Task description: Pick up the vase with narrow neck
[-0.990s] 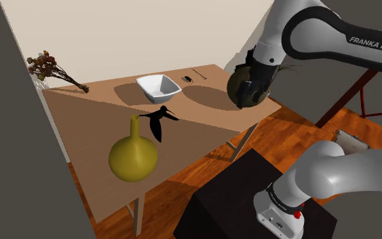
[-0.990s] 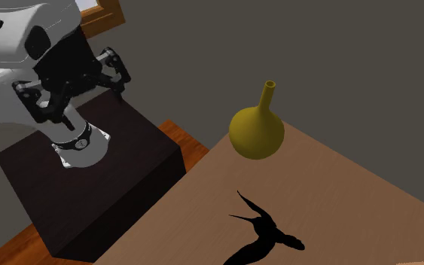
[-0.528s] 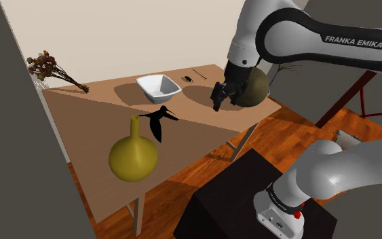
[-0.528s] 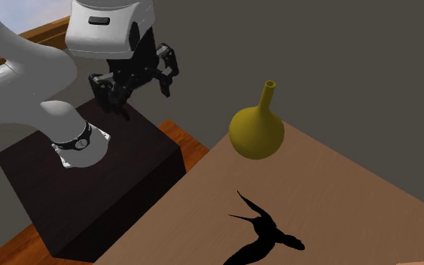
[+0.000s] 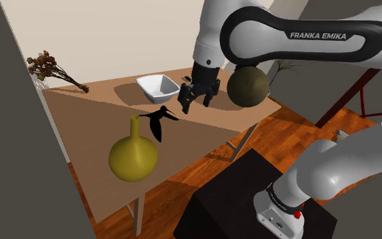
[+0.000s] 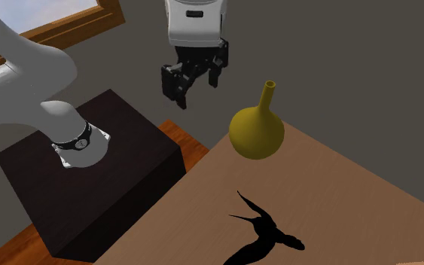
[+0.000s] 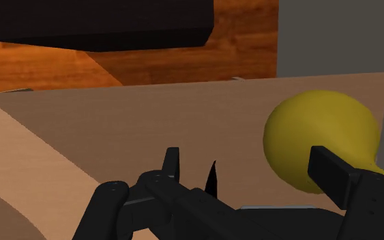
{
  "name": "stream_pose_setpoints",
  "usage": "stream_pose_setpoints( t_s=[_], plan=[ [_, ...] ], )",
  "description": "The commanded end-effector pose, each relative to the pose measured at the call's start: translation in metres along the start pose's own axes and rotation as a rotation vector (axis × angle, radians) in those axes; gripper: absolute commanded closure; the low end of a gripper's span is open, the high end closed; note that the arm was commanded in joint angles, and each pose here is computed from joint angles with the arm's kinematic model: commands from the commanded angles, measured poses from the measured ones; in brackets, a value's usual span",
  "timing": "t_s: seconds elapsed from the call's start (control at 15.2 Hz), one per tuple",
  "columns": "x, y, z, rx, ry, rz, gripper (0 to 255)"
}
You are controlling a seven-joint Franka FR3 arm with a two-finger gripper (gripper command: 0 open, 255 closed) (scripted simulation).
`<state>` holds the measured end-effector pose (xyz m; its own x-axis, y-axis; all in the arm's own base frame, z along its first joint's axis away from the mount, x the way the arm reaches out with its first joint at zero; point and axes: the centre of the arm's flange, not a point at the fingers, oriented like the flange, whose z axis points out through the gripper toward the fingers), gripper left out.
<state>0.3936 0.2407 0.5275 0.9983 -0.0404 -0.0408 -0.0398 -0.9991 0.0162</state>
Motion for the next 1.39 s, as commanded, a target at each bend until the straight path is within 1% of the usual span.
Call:
stream_pose_setpoints(
  t_s=[0.0,0.86,0.92,1.32],
  plan=[
    [0.011,-0.022,0.002,0.004,0.004,-0.005,0],
    [0.072,-0.178,0.014,0.020,0.032,-0.042,0],
    [0.072,-0.179,0.014,0.020,0.032,-0.043,0],
    [0.073,-0.179,0.046,0.020,0.032,-0.043,0]
  ],
)
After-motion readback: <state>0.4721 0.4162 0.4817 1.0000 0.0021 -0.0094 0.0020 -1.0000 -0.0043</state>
